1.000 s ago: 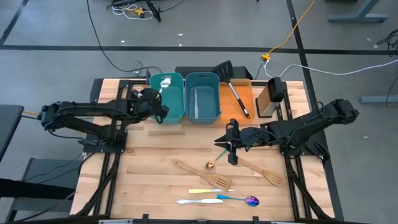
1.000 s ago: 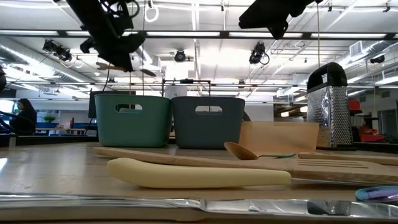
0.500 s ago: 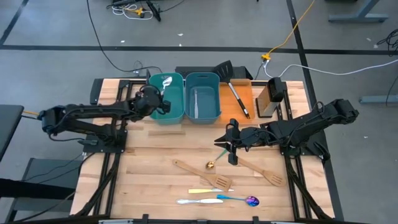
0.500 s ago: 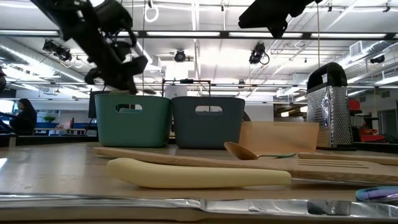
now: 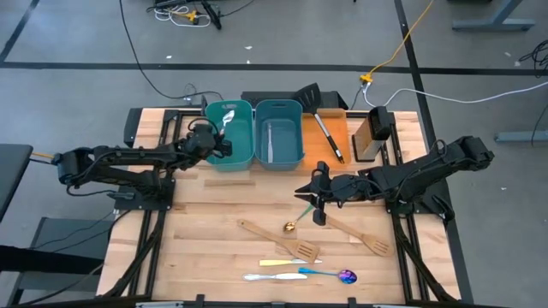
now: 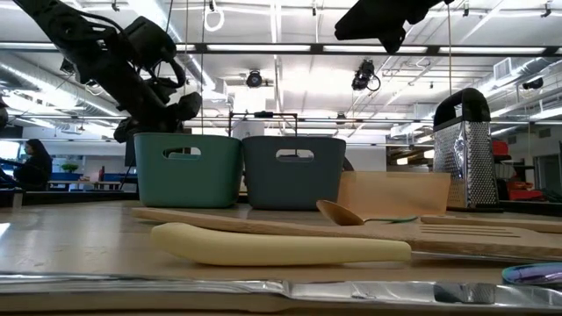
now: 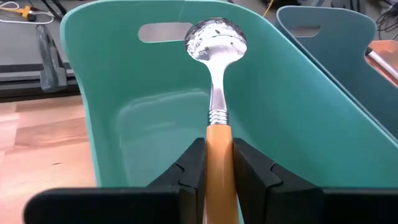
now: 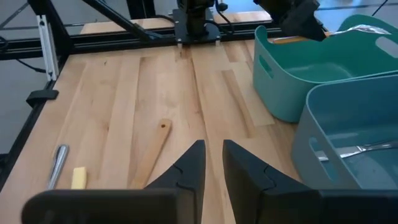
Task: Pick & Place Kitchen Items
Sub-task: Put the yellow spoon into the green bin, then put the green spoon into the green bin
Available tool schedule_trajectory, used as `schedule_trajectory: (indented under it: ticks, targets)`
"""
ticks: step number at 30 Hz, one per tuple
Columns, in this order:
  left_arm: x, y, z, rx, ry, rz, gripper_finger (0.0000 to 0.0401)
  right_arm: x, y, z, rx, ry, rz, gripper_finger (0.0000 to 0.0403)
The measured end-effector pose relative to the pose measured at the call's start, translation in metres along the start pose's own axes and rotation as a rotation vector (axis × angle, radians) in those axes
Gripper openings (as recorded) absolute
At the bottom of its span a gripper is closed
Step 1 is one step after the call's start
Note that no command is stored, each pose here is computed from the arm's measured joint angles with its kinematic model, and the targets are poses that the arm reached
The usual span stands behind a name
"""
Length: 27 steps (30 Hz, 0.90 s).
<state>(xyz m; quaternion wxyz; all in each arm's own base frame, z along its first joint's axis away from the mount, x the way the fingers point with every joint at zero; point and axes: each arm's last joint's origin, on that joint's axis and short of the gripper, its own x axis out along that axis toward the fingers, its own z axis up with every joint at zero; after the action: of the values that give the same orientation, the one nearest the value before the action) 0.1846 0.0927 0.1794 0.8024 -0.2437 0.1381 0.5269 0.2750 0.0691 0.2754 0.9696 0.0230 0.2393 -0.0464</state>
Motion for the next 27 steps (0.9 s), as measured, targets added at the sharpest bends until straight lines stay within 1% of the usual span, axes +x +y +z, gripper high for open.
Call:
schedule_trajectory:
  ticks: [4, 8, 11, 20, 24, 27]
  targets:
    - [0.0, 0.0, 0.0, 0.0, 0.0, 0.0, 0.0063, 0.0, 0.0002, 0.0008, 0.003, -0.008, 0.002, 0.0068]
    - [0.0, 0.0, 0.0, 0.002, 0.0, 0.0, 0.009, 0.0, 0.0002, 0.0018, 0.006, -0.018, 0.003, 0.0068]
    - [0.0, -0.0003, -0.0002, 0.025, 0.005, -0.007, 0.0105, 0.0, 0.0003, 0.0018, 0.007, -0.018, 0.003, 0.0068]
    - [0.0, -0.0005, -0.0004, 0.039, 0.013, -0.017, 0.0112, 0.0, 0.0003, 0.0018, 0.026, -0.017, 0.003, 0.0068]
    - [-0.0003, -0.0012, -0.0002, 0.104, 0.01, -0.024, 0.0113, 0.0, 0.0003, 0.0017, 0.03, -0.017, 0.003, 0.0068]
    - [-0.0003, -0.0031, 0.0007, 0.15, 0.014, -0.062, 0.0114, 0.0, 0.0003, 0.0017, 0.03, -0.017, 0.003, 0.0068]
